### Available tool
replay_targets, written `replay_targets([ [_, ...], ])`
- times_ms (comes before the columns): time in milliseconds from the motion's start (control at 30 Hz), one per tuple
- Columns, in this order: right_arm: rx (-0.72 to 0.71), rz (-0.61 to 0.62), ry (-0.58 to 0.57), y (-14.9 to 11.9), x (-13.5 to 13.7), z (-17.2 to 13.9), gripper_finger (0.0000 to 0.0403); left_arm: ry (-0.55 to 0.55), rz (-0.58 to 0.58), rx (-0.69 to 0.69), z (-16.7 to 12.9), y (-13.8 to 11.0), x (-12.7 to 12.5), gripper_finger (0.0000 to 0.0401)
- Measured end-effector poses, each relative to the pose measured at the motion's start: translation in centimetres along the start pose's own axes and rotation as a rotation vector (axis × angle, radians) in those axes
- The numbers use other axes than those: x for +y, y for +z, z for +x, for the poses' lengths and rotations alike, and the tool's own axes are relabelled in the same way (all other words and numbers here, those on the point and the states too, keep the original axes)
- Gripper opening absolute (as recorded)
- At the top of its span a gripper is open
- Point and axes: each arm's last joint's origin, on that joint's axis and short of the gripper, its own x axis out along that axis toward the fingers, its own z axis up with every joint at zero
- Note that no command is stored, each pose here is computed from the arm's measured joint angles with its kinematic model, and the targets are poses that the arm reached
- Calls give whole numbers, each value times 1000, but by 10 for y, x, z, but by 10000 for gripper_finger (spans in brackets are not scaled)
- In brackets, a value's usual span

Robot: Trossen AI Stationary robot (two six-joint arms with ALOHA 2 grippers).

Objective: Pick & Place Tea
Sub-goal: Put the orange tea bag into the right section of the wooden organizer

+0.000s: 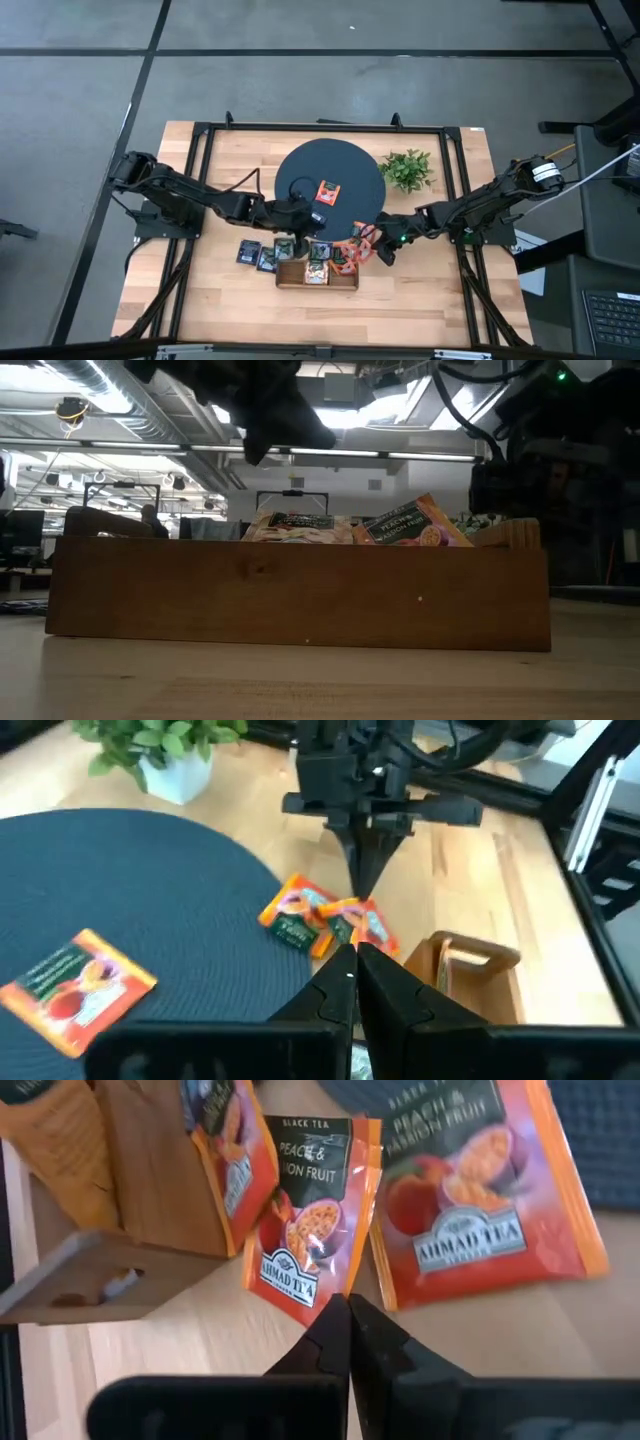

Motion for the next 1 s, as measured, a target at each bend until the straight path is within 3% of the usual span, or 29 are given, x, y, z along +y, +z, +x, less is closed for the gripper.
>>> replay_targets([
  [233,-36,-51,-4,6,5,-1,1,-55,-79,48,24,-5,22,26],
  [600,-102,-104,-20,12,9,-2,0,-235,-188,88,57,-10,60,116],
  [767,-157,-129,-6,17,12,-2,0,-221,-180,125,66,-20,65,134],
  [1000,-225,-148,14,28,10,-4,0,-263,-126,139,68,-23,63,129],
])
